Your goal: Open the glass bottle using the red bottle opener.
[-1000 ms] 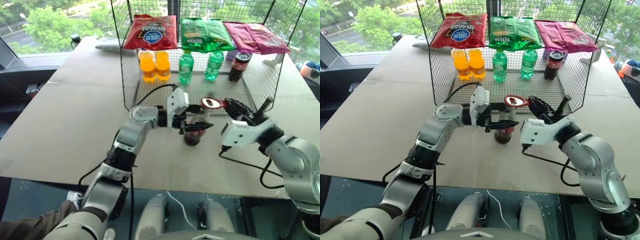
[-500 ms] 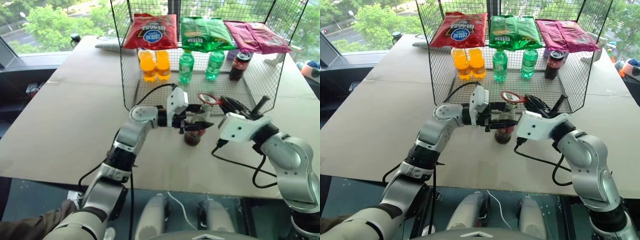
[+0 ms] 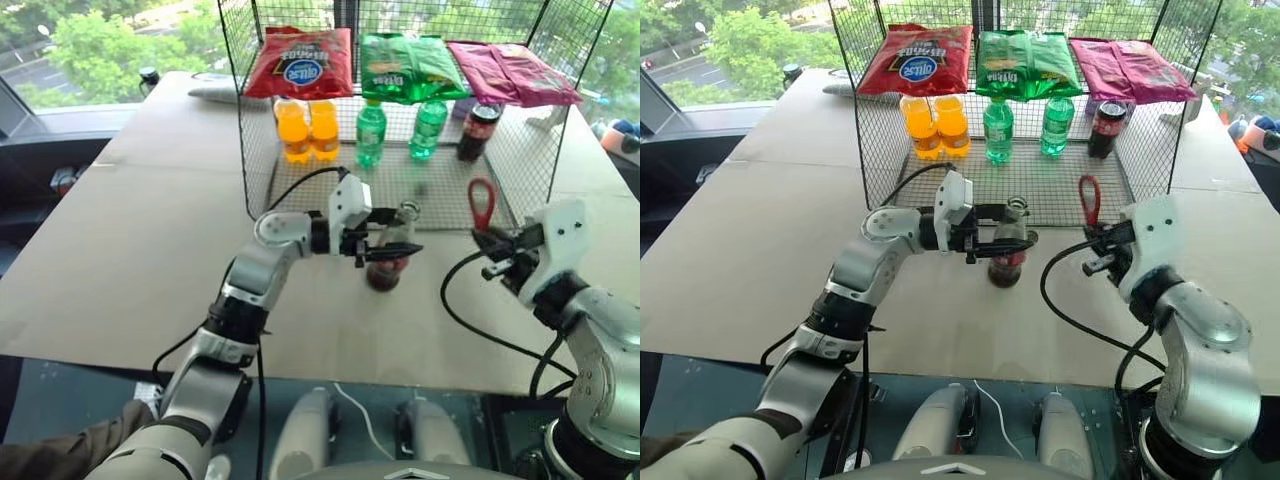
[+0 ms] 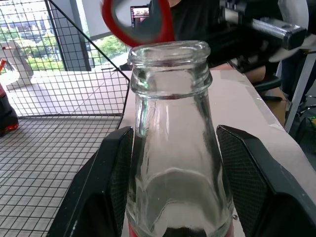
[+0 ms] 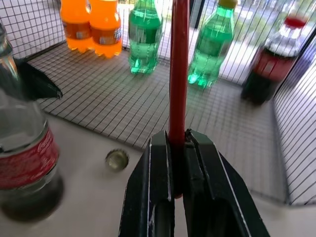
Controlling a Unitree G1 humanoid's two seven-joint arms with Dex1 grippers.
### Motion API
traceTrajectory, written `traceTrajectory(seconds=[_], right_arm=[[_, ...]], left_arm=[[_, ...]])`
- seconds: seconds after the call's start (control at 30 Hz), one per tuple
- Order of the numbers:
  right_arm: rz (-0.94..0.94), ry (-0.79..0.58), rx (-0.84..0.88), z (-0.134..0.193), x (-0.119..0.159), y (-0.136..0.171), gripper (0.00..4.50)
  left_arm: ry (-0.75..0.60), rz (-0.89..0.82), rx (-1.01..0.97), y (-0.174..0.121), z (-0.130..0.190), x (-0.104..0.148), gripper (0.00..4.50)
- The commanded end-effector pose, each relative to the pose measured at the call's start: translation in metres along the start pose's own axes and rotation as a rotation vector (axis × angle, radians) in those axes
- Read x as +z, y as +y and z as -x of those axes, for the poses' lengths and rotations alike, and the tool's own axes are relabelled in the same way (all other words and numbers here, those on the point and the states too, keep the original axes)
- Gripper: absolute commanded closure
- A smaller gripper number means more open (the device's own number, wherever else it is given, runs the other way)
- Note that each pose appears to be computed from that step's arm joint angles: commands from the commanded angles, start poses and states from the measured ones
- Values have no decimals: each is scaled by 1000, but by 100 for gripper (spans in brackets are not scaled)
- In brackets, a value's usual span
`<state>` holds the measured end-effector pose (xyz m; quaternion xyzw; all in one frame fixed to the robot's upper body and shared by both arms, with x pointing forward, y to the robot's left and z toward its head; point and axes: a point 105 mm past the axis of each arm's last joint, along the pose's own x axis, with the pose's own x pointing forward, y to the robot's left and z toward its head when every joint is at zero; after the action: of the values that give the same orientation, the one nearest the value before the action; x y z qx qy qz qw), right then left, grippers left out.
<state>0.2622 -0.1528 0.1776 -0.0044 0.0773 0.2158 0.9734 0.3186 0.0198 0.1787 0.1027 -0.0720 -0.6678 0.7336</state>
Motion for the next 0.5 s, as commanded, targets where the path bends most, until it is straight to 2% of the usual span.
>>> traceTrajectory(seconds=[0.03, 0.17, 0.4, 0.5], right_arm=[[-256, 73, 135, -2, -16, 16, 450], [-384, 198, 207, -10, -45, 14, 450], [-492, 328, 247, -15, -71, 5, 450], [-500, 373, 245, -15, -78, 5, 321]], left_arm=[[6, -23, 22, 1, 4, 3, 178], [6, -32, 29, -1, 7, 4, 178], [-7, -52, 34, -7, 10, 7, 178], [-9, -57, 31, -11, 12, 7, 183]])
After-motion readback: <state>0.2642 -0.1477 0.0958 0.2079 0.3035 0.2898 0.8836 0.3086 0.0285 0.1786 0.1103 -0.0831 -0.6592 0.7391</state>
